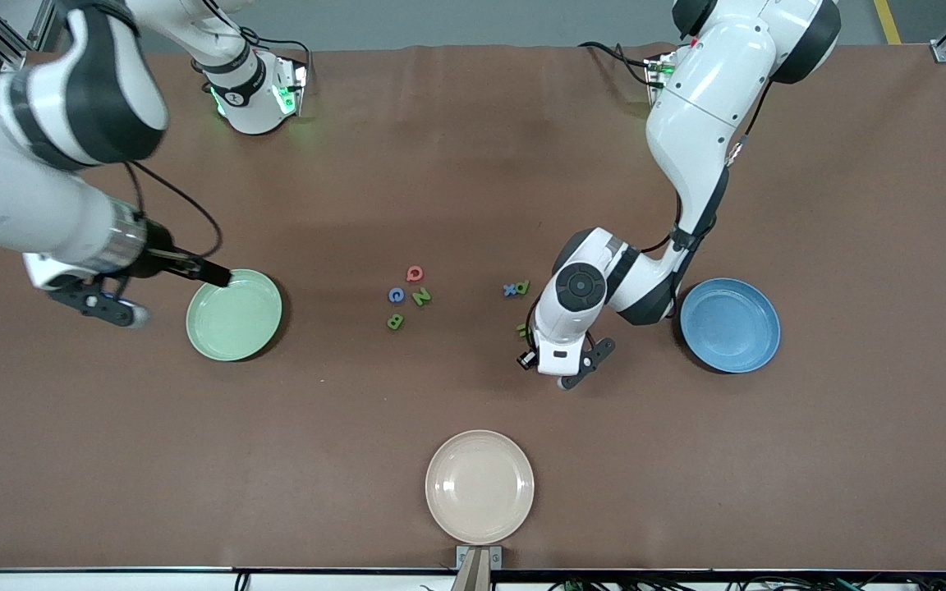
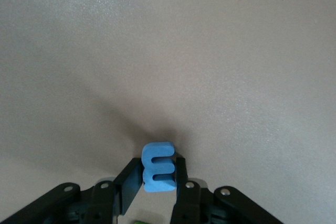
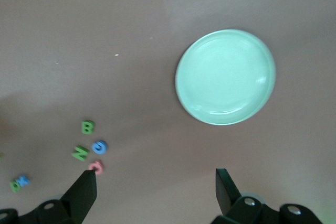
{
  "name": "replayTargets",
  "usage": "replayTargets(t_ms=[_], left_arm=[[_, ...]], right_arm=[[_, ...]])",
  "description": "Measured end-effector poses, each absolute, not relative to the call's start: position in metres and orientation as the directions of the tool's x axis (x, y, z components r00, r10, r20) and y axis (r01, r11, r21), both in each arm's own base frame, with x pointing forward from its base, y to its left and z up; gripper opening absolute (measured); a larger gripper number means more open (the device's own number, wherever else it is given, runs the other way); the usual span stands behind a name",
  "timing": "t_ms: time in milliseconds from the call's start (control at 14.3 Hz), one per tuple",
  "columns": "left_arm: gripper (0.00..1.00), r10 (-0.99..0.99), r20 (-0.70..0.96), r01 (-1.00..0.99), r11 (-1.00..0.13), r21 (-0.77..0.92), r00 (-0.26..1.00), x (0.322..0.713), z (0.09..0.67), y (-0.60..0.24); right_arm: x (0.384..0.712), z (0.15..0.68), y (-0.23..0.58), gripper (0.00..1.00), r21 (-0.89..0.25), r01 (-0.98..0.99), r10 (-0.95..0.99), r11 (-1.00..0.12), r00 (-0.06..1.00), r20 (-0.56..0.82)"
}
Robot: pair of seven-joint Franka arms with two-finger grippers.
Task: Sort upper and lower case letters into plates
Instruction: 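Place the blue E on the blue plate while the right gripper grasps B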
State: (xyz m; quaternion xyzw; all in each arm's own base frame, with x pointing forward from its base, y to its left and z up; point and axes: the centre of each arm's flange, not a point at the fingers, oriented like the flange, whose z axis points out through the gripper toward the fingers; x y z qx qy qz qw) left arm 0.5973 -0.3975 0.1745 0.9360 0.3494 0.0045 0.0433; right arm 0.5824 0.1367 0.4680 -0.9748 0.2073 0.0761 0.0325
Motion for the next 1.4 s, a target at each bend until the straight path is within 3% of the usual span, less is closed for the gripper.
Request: replayTargets(t_ms=[140,349,699,908,1327,1397], left_arm=[[0.28,0.654,-0.019,0.653,-0.752,0.09,0.756,0.599,0.179,-0.398],[0.28,0.663,-0.013,0.661,-0.745,0.093,0.749,0.604,0.183,-0.392],[0.28,0.596,-0.004,0.596,-0.803,0.013,0.803,0.62,0.257,-0.324],[0.28,0.505,-0.023,0.503,-0.863,-0.055,0.863,0.593,0.278,-0.266],[0.28,0.36,-0.037,0.358,-0.932,-0.058,0.932,0.554,0.254,-0.155],[0.28,0.337,-0.036,0.334,-0.941,-0.058,0.941,0.554,0.249,-0.136]], right_arm=[[0.573,0.442,0.179,1.0,-0.04,-0.459,-0.451,-0.887,0.883,-0.131],[0.556,0.4,0.248,1.0,-0.047,-0.503,-0.497,-0.863,0.862,-0.101],[0.546,0.312,0.316,1.0,-0.045,-0.501,-0.498,-0.864,0.864,-0.072],[0.539,0.262,0.339,1.0,-0.042,-0.487,-0.484,-0.872,0.873,-0.058],[0.531,0.201,0.361,0.97,-0.067,-0.456,-0.456,-0.887,0.89,-0.018],[0.532,0.193,0.361,0.89,-0.067,-0.455,-0.456,-0.888,0.89,-0.016]])
